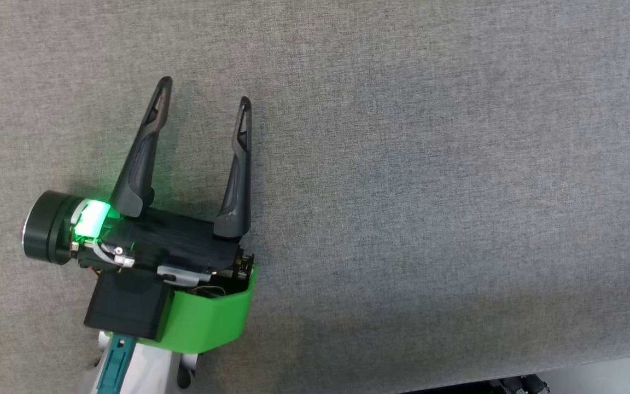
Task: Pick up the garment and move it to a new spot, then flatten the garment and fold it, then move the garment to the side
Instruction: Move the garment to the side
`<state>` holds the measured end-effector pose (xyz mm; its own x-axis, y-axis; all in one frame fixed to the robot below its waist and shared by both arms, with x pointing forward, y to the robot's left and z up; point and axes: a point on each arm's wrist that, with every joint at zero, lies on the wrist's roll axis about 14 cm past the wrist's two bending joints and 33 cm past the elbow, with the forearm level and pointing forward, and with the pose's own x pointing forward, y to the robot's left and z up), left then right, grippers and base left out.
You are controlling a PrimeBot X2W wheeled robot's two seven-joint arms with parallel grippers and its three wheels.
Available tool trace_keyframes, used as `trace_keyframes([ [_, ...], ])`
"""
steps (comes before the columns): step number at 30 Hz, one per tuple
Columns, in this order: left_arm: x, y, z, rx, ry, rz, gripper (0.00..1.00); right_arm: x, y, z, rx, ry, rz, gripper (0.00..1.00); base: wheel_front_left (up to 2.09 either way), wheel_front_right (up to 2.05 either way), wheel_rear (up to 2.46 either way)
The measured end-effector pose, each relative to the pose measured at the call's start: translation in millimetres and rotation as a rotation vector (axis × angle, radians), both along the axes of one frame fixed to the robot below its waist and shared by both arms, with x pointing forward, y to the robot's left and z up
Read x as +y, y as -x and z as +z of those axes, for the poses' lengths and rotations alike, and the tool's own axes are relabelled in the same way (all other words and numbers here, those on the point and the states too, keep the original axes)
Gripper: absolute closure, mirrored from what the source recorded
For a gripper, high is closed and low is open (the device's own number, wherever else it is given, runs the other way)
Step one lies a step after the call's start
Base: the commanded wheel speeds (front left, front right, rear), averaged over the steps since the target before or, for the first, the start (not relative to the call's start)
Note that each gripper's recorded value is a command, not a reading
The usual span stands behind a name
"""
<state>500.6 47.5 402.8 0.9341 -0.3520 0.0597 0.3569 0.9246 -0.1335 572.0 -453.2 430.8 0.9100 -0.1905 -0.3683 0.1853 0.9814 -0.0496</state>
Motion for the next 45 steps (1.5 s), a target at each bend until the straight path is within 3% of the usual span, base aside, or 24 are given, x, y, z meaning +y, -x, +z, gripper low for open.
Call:
trace_keyframes([
  [6, 0.8, 1.3, 8.2, -0.007, -0.005, 0.009, 0.0, 9.3, -8.7, 11.8, -0.072, 0.116, 0.068, 0.0, 0.0, 0.0, 0.0],
  [10, 5.3, 5.0, 21.2, -0.017, -0.009, 0.03, 0.0, 60.5, -12.8, -1.0, -0.097, 0.074, 0.18, 0.0, 0.0, 0.0, 0.0],
  [16, 20.2, 23.5, 35.7, 0.01, -0.017, 0.082, 0.0, 139.0, -8.0, 18.3, -0.231, -0.041, 0.287, 0.0, 0.0, 0.0, 0.0],
  [25, 55.5, 59.9, 59.0, 0.043, -0.001, 0.188, 0.0, 223.1, 56.6, 46.4, -0.368, -0.19, 0.325, 0.0, 0.0, 0.0, 0.0],
  [37, 77.6, 113.0, 93.5, -0.011, -0.029, 0.231, 0.0, 282.0, 152.0, 95.7, -0.526, -0.152, 0.342, 0.0, 0.0, 0.0, 0.0],
  [45, 80.4, 146.7, 108.3, -0.046, -0.03, 0.25, 0.0, 310.2, 208.1, 92.6, -0.514, -0.161, 0.397, 0.0, 0.0, 0.0, 0.0],
])
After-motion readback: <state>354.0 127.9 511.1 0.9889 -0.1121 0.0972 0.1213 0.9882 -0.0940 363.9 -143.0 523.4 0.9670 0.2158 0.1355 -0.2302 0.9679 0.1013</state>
